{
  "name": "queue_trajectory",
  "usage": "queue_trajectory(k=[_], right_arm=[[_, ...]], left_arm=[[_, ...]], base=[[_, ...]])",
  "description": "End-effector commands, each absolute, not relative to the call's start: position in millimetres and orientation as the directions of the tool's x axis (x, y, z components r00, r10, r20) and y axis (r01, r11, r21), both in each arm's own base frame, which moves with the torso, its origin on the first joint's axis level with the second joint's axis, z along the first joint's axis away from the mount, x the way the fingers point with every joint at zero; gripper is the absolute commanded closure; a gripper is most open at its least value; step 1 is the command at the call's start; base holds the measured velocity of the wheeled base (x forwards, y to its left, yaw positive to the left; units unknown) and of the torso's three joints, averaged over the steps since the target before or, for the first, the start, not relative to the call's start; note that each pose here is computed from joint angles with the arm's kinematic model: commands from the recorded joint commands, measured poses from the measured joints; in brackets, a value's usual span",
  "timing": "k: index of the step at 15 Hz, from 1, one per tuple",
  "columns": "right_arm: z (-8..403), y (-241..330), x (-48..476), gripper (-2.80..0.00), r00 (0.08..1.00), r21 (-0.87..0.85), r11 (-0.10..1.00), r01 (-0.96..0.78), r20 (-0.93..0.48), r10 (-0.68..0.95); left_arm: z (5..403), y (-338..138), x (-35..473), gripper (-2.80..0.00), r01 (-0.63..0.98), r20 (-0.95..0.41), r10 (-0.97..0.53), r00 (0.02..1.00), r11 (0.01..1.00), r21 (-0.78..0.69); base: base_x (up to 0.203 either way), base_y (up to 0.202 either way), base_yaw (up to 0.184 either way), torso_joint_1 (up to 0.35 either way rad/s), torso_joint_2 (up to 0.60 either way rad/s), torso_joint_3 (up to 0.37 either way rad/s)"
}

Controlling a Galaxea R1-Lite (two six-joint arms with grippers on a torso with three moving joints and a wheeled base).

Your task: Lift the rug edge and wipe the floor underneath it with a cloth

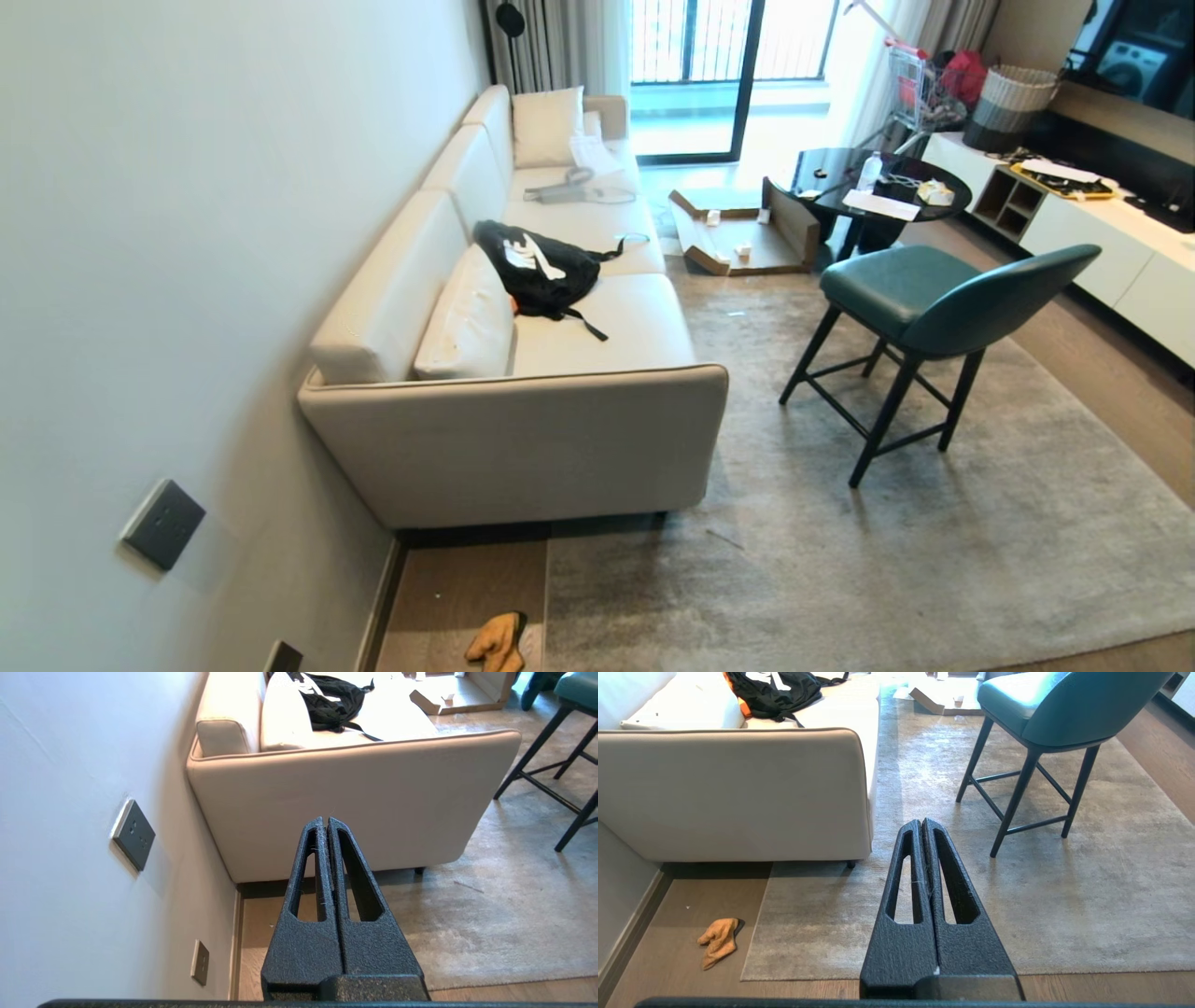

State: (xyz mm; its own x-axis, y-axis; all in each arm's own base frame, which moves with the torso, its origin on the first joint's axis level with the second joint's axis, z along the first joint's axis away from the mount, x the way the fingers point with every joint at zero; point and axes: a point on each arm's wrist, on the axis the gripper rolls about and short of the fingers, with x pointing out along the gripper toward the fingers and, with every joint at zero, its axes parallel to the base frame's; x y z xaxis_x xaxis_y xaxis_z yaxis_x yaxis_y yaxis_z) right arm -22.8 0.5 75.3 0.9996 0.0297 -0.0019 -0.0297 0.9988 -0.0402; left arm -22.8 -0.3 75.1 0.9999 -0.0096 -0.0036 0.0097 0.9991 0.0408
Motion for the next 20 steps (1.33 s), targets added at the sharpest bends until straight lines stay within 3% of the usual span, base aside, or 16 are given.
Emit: queue_trajectory(k=[1,20], right_arm=[[75.4,0.6,-22.7,0.0,1.0,-0.041,0.999,-0.031,-0.003,0.031],[75.2,0.6,-22.8,0.0,1.0,-0.038,0.999,-0.031,-0.003,0.031]], left_arm=[[75.2,-0.4,-22.8,0.0,0.008,-0.003,-0.008,1.0,0.999,0.041],[75.2,-0.3,-22.8,0.0,0.009,-0.003,-0.009,1.0,0.999,0.04]], base=[[0.0,0.0,0.0,0.149,-0.36,-0.216],[0.0,0.0,0.0,0.011,-0.02,-0.014]])
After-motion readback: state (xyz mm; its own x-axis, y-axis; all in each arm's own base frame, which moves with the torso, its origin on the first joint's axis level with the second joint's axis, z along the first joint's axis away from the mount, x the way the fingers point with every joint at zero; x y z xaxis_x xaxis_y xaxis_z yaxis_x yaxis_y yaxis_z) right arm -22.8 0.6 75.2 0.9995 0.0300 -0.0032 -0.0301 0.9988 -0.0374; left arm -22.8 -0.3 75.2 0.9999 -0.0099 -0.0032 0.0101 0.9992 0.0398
